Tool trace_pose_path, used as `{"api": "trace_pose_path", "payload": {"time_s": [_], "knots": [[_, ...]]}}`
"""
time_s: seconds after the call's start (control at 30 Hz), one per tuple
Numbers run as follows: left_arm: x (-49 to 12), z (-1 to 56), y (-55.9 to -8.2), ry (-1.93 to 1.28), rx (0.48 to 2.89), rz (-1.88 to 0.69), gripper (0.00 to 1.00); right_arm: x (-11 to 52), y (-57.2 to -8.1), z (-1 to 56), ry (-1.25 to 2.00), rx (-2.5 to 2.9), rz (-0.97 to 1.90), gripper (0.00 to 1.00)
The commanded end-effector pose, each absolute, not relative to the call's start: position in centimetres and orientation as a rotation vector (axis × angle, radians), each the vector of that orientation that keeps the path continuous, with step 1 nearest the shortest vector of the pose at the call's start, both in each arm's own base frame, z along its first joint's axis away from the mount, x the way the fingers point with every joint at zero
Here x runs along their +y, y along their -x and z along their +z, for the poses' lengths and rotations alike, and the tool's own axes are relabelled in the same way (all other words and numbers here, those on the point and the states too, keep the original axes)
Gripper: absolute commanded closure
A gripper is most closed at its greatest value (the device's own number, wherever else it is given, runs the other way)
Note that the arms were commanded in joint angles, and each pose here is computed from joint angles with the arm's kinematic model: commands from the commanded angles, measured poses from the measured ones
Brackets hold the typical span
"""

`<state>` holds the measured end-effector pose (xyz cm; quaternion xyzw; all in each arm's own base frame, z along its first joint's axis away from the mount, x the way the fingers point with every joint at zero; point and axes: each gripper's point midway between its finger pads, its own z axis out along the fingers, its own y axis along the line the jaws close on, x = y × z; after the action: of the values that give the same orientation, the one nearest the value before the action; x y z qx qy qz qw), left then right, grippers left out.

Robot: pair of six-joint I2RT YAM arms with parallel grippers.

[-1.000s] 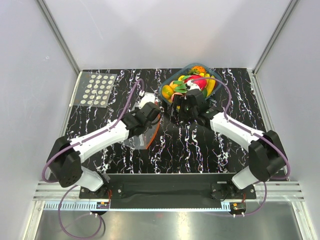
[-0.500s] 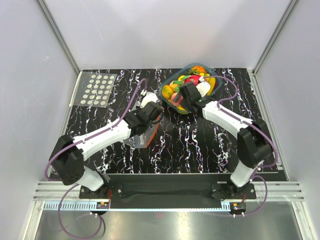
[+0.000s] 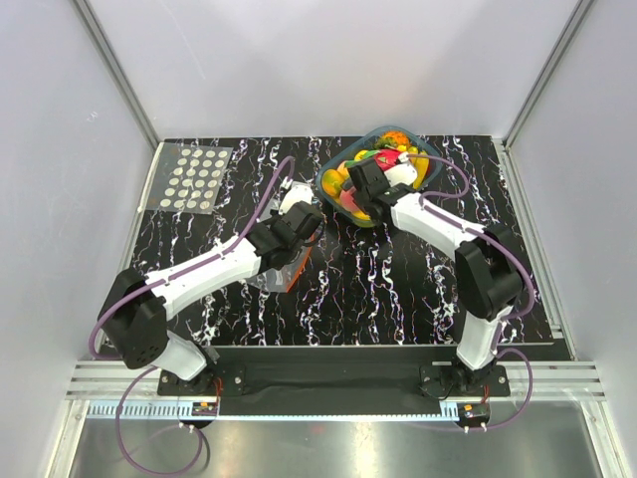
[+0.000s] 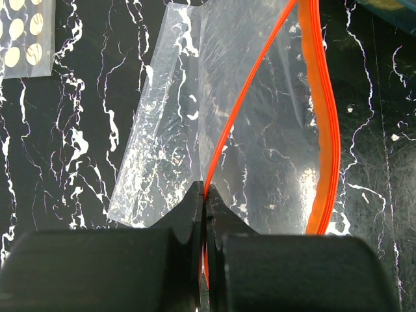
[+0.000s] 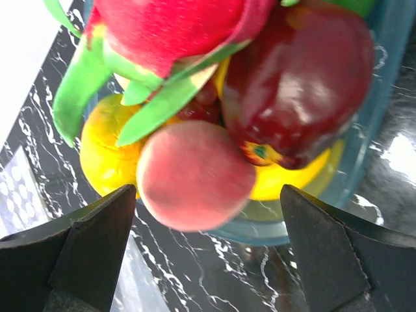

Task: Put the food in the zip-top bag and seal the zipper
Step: Pick up the fake fruit from the bin.

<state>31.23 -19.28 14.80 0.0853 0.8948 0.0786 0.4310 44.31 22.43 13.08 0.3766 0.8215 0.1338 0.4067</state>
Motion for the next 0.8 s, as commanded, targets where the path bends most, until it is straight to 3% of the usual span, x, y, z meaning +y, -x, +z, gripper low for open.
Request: {"api": "trace_pose_path", "payload": {"time_s": [0.0, 0.3, 0.57, 0.77], "knots": [[-19.5, 15.7, -32.1, -0.185, 2.186, 0.188, 1.0, 22.4, -46.6, 15.1, -1.006, 1.957, 0.357, 0.0], [-19.6, 15.7, -31.9, -0.186, 2.185, 0.161, 1.0, 23.3, -47.7, 13.1, -1.024, 1.972, 0.355, 0.01], [-19.9, 15.4, -31.9, -0.194, 2.19, 0.149, 1.0, 22.5, -46.5, 14.4, -1.025, 1.883, 0.447, 0.32], [-19.7, 15.1, -32.2, -0.209, 2.191, 0.192, 1.0, 23.3, -45.2, 17.1, -0.865, 1.914, 0.537, 0.39]]}}
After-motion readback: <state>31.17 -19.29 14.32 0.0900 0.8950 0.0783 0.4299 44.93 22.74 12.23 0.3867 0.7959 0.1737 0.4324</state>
